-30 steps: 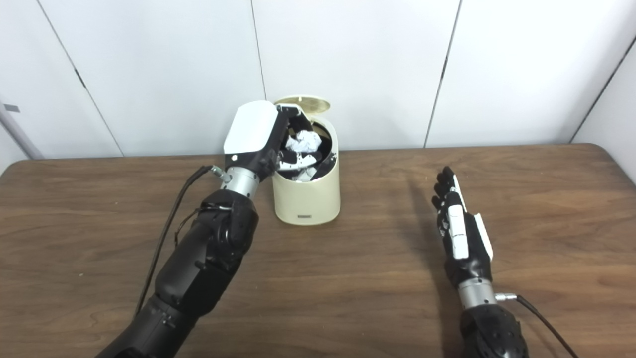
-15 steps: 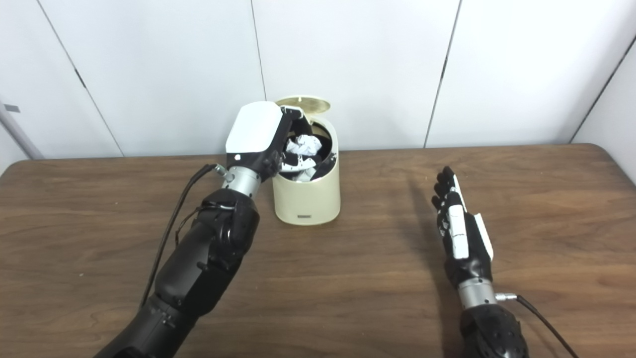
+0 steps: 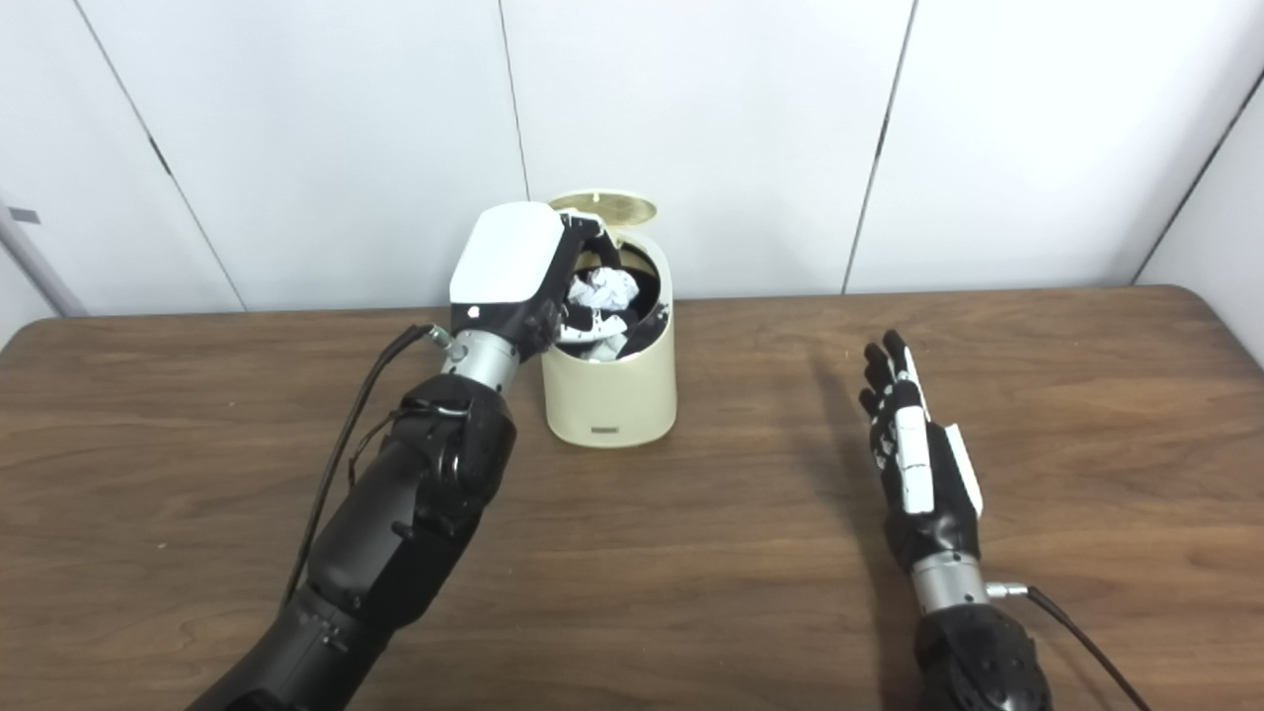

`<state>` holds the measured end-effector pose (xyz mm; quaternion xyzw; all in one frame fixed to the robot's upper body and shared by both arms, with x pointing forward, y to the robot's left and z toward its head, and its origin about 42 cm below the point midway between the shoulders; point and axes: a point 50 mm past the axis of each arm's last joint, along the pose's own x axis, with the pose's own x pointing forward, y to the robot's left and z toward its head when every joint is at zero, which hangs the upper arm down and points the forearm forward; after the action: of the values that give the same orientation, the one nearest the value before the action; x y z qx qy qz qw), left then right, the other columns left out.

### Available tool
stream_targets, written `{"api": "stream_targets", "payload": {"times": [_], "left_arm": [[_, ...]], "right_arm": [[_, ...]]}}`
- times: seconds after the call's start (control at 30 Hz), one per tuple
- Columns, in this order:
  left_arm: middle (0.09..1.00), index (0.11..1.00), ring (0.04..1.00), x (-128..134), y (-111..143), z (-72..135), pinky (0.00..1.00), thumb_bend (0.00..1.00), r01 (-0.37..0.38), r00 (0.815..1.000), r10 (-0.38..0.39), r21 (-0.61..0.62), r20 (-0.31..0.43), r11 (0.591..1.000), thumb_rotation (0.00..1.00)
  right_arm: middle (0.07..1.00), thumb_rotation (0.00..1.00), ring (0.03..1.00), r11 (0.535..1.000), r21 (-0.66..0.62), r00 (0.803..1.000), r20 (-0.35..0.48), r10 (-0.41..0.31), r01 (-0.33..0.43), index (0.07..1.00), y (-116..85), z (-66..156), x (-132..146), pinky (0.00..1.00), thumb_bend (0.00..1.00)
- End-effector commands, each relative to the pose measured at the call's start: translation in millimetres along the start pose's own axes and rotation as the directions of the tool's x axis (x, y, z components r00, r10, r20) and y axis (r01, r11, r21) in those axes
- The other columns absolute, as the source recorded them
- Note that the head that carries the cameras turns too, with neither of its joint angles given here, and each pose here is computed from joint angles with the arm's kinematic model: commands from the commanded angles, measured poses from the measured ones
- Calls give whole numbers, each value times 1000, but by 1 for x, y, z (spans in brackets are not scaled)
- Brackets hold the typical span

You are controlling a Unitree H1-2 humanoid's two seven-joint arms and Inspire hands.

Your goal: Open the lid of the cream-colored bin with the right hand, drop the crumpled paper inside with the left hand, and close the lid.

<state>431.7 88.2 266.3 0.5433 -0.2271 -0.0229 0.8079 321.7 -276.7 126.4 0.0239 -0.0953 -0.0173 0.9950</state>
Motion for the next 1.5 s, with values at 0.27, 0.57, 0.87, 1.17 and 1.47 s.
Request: {"api": "stream_targets", "payload": {"times": [0.27, 0.57, 0.87, 1.17, 1.47], "left_arm": [[684, 494, 673, 9, 13, 3, 581, 522, -32, 999, 31, 39, 15, 999, 50], [687, 494, 676, 9, 13, 3, 580, 522, -33, 999, 32, 48, 17, 998, 51], [689, 495, 673, 9, 13, 4, 582, 522, -22, 1000, 21, 58, 15, 998, 52], [693, 699, 668, 9, 11, 4, 578, 875, -16, 1000, 15, 59, 13, 998, 0], [701, 712, 677, 9, 12, 4, 585, 882, -13, 1000, 12, 61, 15, 998, 0]], "right_arm": [[974, 1000, 1000, 1000, 15, 999, -49, -24, 25, 1000, -4, -20, -16, 1000, 577], [973, 1000, 1000, 1000, 10, 998, -51, -25, 25, 1000, -4, -20, -16, 1000, 590], [977, 1000, 1000, 1000, 13, 998, -52, -24, 25, 1000, -4, -20, -16, 1000, 588], [969, 1000, 1000, 1000, 9, 998, -52, -26, 26, 1000, -3, -20, -16, 1000, 594], [971, 1000, 1000, 1000, 8, 998, -51, -26, 27, 1000, -2, -18, -16, 1000, 577]]}}
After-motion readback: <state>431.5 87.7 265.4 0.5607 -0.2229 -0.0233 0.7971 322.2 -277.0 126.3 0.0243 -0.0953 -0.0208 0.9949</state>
